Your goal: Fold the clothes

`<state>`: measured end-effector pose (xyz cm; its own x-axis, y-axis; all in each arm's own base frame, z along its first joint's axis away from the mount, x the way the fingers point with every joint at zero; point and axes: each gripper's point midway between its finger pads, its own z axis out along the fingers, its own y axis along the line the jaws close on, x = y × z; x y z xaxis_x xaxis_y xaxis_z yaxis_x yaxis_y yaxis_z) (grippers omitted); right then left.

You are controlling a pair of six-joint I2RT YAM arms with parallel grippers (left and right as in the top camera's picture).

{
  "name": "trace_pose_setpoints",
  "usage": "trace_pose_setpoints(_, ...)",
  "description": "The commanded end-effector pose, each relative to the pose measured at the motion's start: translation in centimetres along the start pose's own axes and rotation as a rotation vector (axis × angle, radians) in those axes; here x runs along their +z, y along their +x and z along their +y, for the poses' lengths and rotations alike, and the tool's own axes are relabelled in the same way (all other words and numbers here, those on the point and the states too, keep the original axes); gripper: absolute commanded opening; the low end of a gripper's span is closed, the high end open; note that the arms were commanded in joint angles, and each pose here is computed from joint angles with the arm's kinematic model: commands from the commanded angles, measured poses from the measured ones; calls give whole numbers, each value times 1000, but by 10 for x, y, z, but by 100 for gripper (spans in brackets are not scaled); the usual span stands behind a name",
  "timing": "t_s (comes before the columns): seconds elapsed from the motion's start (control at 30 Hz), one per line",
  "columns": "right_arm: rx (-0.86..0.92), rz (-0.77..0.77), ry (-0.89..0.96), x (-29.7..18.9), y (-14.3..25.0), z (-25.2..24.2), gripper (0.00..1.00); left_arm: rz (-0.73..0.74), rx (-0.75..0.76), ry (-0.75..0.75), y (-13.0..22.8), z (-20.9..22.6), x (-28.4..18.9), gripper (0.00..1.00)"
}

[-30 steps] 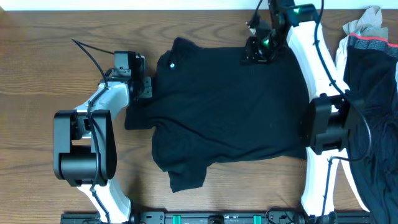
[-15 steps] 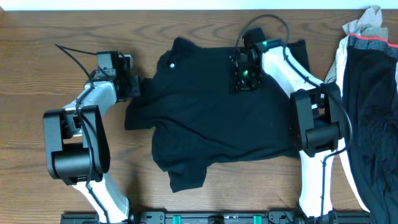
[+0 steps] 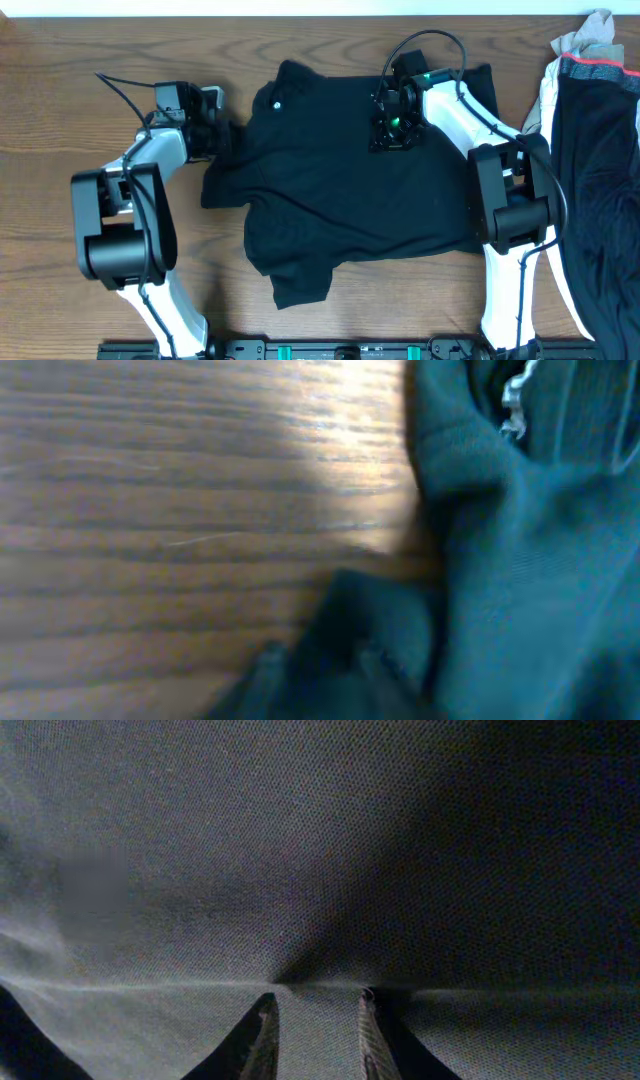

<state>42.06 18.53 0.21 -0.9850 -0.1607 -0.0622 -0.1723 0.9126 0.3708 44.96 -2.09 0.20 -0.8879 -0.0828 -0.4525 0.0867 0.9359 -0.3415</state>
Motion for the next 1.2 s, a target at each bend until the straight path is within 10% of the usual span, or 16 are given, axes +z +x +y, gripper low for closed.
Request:
trace_pose_setpoints(0.0,16,21,34,7,8,-7,26,114,-27,19,39,5,23,6)
trace_pose_setpoints(0.57,25,32,61,7,11,-12,27,-128,-109,-20,-49,34,-54,6)
trace_pose_setpoints(0.7,25,32,61,7,11,-12,27,-71,-69,81,-37,5,-48,51)
trace_pose_setpoints(0.8,25,32,61,7,11,-12,27,-45,4,94,-31,-7,-42,65)
trace_pose_setpoints(1.17,26,33,61,7,11,-12,26,34,29,77,-9,-7,-12,66)
